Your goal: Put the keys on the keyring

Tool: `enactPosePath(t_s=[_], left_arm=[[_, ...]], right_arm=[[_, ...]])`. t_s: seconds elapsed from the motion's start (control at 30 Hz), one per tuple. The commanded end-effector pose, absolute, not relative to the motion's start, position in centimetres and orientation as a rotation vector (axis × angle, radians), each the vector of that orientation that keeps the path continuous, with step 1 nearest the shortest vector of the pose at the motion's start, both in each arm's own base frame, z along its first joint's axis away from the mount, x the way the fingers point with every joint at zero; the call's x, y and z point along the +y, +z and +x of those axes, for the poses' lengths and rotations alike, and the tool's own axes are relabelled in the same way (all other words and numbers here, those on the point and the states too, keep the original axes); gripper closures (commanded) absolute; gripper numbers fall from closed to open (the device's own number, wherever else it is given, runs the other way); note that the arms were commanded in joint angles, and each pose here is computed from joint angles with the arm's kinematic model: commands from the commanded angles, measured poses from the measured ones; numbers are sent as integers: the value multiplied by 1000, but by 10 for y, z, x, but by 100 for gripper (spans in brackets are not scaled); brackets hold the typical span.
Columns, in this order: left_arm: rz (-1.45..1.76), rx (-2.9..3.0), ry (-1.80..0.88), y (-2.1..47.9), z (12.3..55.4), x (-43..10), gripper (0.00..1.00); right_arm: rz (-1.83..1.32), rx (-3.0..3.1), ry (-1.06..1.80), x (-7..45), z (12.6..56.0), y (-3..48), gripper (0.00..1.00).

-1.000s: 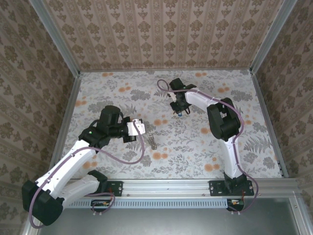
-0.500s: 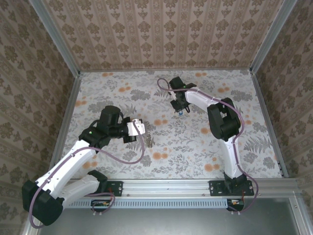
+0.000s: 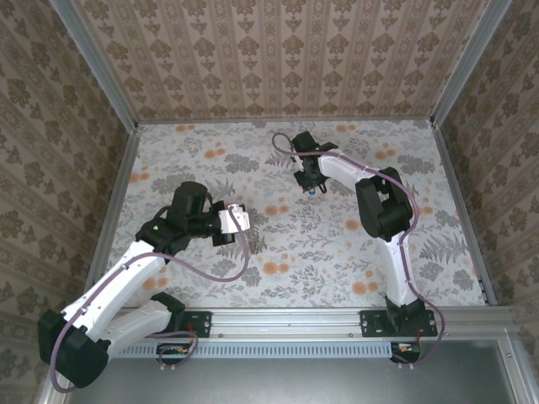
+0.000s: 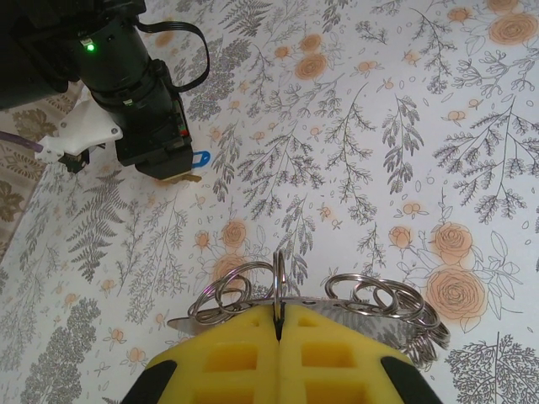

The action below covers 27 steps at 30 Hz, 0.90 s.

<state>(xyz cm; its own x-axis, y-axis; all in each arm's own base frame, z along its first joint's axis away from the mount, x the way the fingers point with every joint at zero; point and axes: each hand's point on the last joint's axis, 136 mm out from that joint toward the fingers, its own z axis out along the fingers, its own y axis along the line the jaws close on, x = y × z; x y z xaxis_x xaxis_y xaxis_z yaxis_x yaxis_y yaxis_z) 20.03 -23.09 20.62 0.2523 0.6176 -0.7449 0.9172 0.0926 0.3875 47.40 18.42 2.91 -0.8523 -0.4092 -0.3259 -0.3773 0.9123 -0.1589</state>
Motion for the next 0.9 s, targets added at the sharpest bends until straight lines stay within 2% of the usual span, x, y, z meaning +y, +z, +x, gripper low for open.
enactPosePath(t_s=[0.0, 0.17, 0.43, 0.6, 0.87], left_arm=[[1586, 1426, -444, 214, 199, -233, 100], [1589, 1426, -440, 213, 199, -233, 100], [1590, 1428, -442, 212, 199, -233, 100], [1588, 1431, -443, 212, 199, -233, 100], [1588, 1427, -441, 213, 201, -234, 100]], right_arm=[[-557, 2729, -141, 182, 477, 29, 63], [-579, 2715, -172, 180, 481, 33, 63], [-647, 2706, -197, 179, 487, 32, 78], [-655, 2712, -202, 177, 488, 31, 74], [-659, 2730, -173, 176, 487, 29, 73]])
